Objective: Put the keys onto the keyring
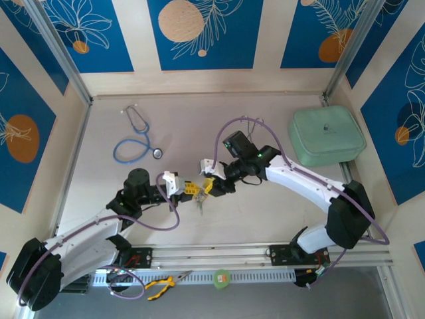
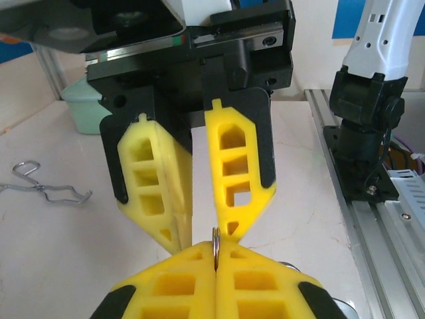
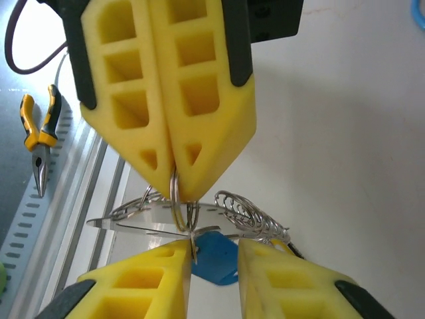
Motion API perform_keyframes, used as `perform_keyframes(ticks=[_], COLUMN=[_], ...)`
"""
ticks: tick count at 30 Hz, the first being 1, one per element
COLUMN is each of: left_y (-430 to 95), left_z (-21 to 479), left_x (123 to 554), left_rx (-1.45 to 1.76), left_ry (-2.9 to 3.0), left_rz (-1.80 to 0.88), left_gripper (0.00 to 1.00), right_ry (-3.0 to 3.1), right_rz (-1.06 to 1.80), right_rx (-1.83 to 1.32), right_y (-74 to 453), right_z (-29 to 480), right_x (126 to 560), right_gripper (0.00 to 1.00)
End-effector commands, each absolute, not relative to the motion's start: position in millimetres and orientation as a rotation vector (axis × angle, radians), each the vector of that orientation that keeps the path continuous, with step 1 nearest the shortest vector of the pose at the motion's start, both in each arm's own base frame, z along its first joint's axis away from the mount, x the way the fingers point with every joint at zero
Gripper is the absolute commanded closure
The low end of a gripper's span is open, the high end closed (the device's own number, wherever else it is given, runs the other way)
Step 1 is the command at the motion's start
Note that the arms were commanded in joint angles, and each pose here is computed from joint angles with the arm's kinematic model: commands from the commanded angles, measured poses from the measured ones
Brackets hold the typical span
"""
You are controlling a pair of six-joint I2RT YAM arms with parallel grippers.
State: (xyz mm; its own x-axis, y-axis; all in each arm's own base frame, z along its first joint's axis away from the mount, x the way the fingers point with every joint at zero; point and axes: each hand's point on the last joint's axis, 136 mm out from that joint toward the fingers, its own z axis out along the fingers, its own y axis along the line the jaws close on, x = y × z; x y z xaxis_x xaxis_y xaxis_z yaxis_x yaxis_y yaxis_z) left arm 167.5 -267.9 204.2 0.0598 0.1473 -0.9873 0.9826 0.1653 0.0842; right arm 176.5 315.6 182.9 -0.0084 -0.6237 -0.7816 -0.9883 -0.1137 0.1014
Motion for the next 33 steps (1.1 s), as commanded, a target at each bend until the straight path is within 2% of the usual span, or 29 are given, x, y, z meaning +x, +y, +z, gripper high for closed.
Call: perform_keyframes(ticks=[1, 18, 21, 24, 26, 27, 29, 33], left_y=[-270, -271, -271, -270, -268, -267, -264, -260], left_z=[213, 217, 219, 218, 217, 215, 208, 197], left_x=[160, 161, 161, 163, 168, 170, 174, 178], left_rx=[1.226, 1.208, 1.204, 1.198, 1.179, 1.174, 1.182, 1.227], left_ry=[1.260, 1.245, 1.241, 1.251, 1.279, 1.294, 1.339, 1.417], left_rz=[-0.992, -1.001, -1.002, -0.992, -0.960, -0.940, -0.893, -0.829], left_gripper=[1.00, 1.00, 1.00, 1.00, 0.82, 0.76, 0.73, 0.74], right_ry=[1.533, 1.529, 1.527, 1.519, 1.525, 1.535, 1.565, 1.623], right_rz=[1.018, 1.039, 1.029, 1.030, 1.000, 0.978, 0.890, 0.714], right_rx=[-1.748, -1.758, -1.755, -1.747, -1.755, -1.766, -1.811, -1.950], right_y=[317, 329, 332, 333, 330, 329, 323, 312], right_z=[206, 202, 203, 206, 208, 207, 204, 190], right_x=[169, 170, 173, 173, 174, 175, 177, 178], right_gripper=[0.73, 0.78, 0.85, 1.00, 1.00, 1.00, 1.00, 1.00])
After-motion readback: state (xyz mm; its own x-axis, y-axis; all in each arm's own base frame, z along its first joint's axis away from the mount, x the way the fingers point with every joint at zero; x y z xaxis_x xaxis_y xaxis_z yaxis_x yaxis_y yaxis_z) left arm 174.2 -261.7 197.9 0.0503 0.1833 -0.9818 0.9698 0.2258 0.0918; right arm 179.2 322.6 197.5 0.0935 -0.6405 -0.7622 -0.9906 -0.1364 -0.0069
